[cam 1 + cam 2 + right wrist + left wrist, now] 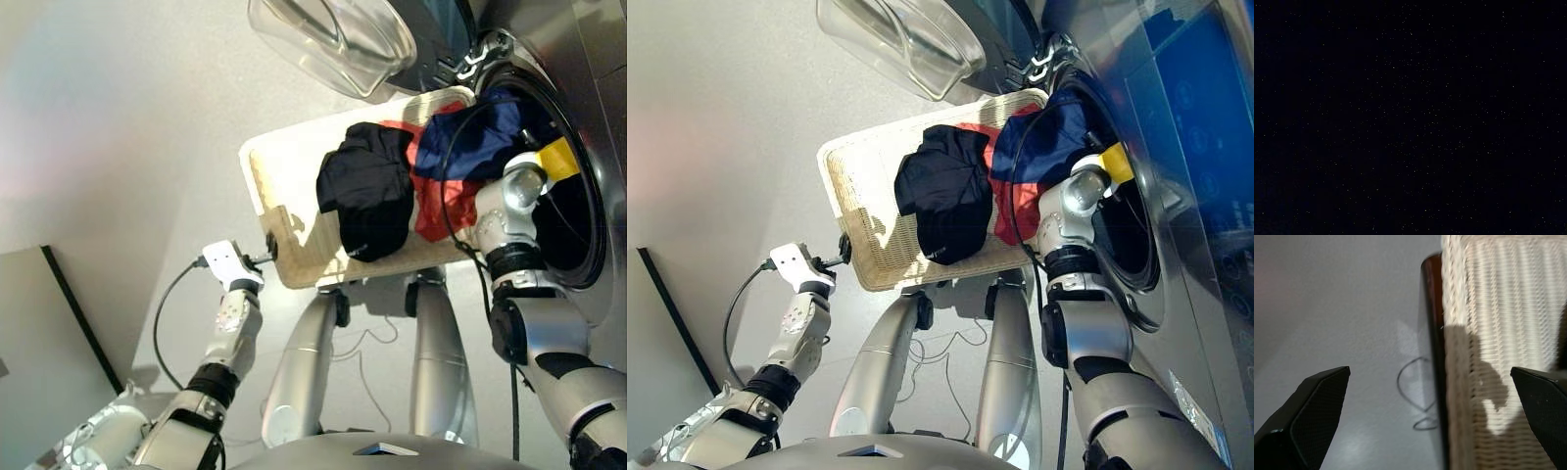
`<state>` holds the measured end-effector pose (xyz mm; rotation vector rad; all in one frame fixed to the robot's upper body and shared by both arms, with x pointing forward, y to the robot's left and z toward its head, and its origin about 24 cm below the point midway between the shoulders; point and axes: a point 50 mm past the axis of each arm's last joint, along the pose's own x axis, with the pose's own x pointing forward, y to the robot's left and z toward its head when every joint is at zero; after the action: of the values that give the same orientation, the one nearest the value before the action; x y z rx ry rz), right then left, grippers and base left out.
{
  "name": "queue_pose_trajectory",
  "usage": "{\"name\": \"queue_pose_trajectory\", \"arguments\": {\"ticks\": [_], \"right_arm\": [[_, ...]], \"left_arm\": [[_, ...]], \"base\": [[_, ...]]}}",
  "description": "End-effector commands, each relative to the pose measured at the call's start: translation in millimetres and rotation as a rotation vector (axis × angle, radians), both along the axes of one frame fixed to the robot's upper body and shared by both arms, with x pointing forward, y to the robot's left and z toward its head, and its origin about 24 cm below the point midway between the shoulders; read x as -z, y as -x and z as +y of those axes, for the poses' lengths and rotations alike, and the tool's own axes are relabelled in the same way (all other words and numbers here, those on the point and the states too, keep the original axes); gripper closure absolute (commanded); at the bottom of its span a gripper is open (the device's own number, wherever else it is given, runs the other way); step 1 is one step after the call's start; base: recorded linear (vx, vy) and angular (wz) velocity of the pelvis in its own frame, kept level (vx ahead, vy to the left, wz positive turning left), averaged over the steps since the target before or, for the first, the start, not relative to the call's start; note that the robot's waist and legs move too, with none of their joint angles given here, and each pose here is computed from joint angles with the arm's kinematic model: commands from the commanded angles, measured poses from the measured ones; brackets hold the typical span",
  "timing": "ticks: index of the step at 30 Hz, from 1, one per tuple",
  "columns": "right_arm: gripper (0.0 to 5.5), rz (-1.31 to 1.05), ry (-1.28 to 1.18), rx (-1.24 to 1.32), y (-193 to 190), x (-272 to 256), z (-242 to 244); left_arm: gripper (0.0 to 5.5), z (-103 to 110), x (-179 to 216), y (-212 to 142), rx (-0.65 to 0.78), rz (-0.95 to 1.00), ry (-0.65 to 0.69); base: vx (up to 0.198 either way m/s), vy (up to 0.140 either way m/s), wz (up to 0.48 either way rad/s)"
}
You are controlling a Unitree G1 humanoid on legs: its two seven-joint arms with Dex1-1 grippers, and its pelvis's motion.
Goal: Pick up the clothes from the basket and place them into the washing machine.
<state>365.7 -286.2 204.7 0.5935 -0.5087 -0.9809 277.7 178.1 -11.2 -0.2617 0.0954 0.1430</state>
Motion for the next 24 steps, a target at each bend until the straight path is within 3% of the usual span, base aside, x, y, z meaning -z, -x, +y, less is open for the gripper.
{"name": "queue_pose_trajectory", "arguments": {"ticks": [1, 6, 8, 9, 13, 24], "right_arm": [[5.50, -0.292, 0.070, 0.238, 38, -65, -41], [5.50, -0.239, 0.087, 0.362, 55, -65, -70], [3.71, -0.156, 0.099, 0.315, 46, -47, -67], [0.00, -0.140, 0.100, 0.285, 42, -41, -63], [0.00, 0.102, 0.250, 0.024, 15, 6, -33], [0.00, 0.401, 0.478, -0.505, -7, 83, 31]], "left_arm": [[0.00, 16, 0, 6, -0.020, -0.016, -0.061], [0.00, 13, 3, 6, -0.017, -0.007, -0.052], [0.00, 10, 3, 4, -0.011, -0.009, -0.046], [0.00, 8, 2, 3, -0.009, -0.012, -0.038], [0.00, 5, -1, -1, -0.010, -0.028, -0.017], [0.00, 16, 17, 3, -0.023, 0.072, -0.030]], "base": [[0.002, -0.004, -0.181], [0.006, -0.003, 0.001], [-0.084, 0.017, 0.017], [0.000, 0.000, 0.000], [0.045, -0.017, -0.021], [-0.014, -0.027, -0.016]]}}
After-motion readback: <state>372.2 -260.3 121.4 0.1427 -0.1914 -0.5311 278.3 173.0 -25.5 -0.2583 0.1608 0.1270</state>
